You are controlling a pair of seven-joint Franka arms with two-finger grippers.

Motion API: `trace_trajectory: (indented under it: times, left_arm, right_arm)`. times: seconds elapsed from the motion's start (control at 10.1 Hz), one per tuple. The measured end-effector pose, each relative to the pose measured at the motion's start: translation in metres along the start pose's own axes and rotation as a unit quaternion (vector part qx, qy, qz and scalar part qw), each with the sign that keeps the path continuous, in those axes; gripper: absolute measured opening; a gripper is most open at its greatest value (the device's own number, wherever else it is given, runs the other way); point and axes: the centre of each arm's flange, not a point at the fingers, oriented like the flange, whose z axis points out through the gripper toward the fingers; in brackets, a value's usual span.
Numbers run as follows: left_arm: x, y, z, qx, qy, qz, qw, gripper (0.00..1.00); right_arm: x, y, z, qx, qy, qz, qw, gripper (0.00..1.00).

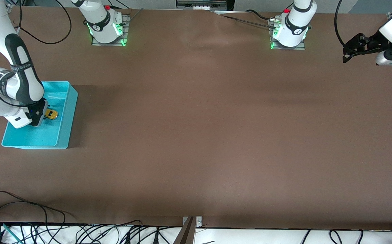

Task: Wind up and store yellow beetle car
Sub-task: 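Open the right gripper to release the car inside the box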

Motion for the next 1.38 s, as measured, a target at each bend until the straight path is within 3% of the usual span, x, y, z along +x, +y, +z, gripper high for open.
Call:
trace_trajectory:
  times: [0.1, 0.39, 0.59, 0.79, 0.89, 0.99, 1.18, 1.28, 1.38]
  left_arm:
    - [0.0, -0.001, 0.0, 0.0, 0.0, -0.001, 1.0, 1.0]
    - [0.0, -0.003, 0.0, 0.0, 0.0, -0.003, 1.0, 1.0]
    - [0.0, -0.002, 0.0, -0.003, 0.0, -0.002, 1.0, 1.0]
    - [0.0, -0.001, 0.0, -0.009, 0.0, -0.002, 1.0, 1.0]
    - [0.0, -0.001, 0.0, -0.009, 0.0, -0.002, 1.0, 1.0]
    - [0.0, -0.002, 0.0, -0.009, 0.0, -0.002, 1.0, 1.0]
    - [0.0, -0.003, 0.0, -0.01, 0.0, -0.003, 1.0, 1.0]
    - [0.0, -0.003, 0.0, -0.01, 0.0, -0.003, 1.0, 1.0]
    - [0.0, -0.003, 0.0, -0.01, 0.0, -0.003, 1.0, 1.0]
  right_arm:
    - [0.004, 0.003, -0.005, -0.004, 0.001, -0.003, 1.0, 0.91]
    - [0.024, 0.031, -0.07, 0.009, 0.003, 0.017, 1.0, 0.96]
    - [0.038, 0.041, -0.123, 0.021, -0.001, 0.084, 0.996, 1.0]
    - [0.059, 0.045, -0.17, 0.024, -0.008, 0.185, 0.982, 1.0]
    - [0.076, 0.044, -0.192, 0.021, -0.011, 0.243, 0.97, 1.0]
    - [0.096, 0.038, -0.212, 0.023, -0.009, 0.312, 0.95, 1.0]
    - [0.122, 0.023, -0.244, 0.038, 0.022, 0.443, 0.896, 1.0]
    - [0.125, 0.018, -0.255, 0.038, 0.032, 0.479, 0.876, 1.0]
    - [0.131, 0.016, -0.264, 0.034, 0.037, 0.493, 0.868, 1.0]
